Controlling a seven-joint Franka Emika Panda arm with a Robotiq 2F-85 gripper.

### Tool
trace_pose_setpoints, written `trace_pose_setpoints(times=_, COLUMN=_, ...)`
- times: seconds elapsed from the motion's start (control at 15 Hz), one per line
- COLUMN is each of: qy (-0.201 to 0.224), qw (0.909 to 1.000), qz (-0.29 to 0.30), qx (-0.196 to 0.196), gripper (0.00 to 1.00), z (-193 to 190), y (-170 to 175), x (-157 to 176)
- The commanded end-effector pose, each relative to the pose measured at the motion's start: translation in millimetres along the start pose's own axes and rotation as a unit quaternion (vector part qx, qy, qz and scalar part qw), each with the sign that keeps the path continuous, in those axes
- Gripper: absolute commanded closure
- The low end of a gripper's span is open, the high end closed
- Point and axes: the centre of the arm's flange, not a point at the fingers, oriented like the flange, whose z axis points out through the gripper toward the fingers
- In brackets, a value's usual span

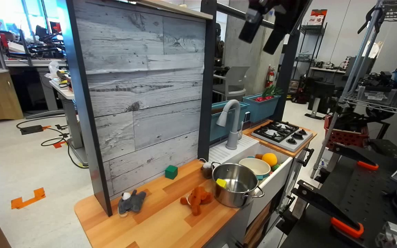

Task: Move the brown plushy to the left

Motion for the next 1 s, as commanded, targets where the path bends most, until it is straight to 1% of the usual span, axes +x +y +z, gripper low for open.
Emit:
trace_pose_setpoints(times=0.0, qy=-0.005, qw=0.9998, qz=0.013, qx=-0.012, gripper=0.0, z=47, y=-11, x=53)
trace_pose_setpoints(times=0.27, qy=-0.03, qw=0.999, qz=0.016, qx=-0.03, gripper=0.0, z=90, y=-12, x=88)
trace_pose_setpoints(times=0.4, qy=-0.066, qw=0.9969, qz=0.015, qx=-0.038, gripper=0.0, z=113, y=-13, x=103)
trace_pose_setpoints(times=0.6, qy=-0.142, qw=0.9887, qz=0.007, qx=-0.049, gripper=0.0, z=151, y=-19, x=113)
trace_pose_setpoints(times=0.73, qy=-0.19, qw=0.9803, qz=-0.002, qx=-0.053, gripper=0.0, z=168, y=-26, x=114)
trace_pose_setpoints(times=0.8, qy=-0.205, qw=0.9772, qz=-0.007, qx=-0.056, gripper=0.0, z=175, y=-29, x=114)
trace_pose_setpoints(times=0.93, qy=-0.218, qw=0.974, qz=-0.015, qx=-0.06, gripper=0.0, z=188, y=-35, x=114)
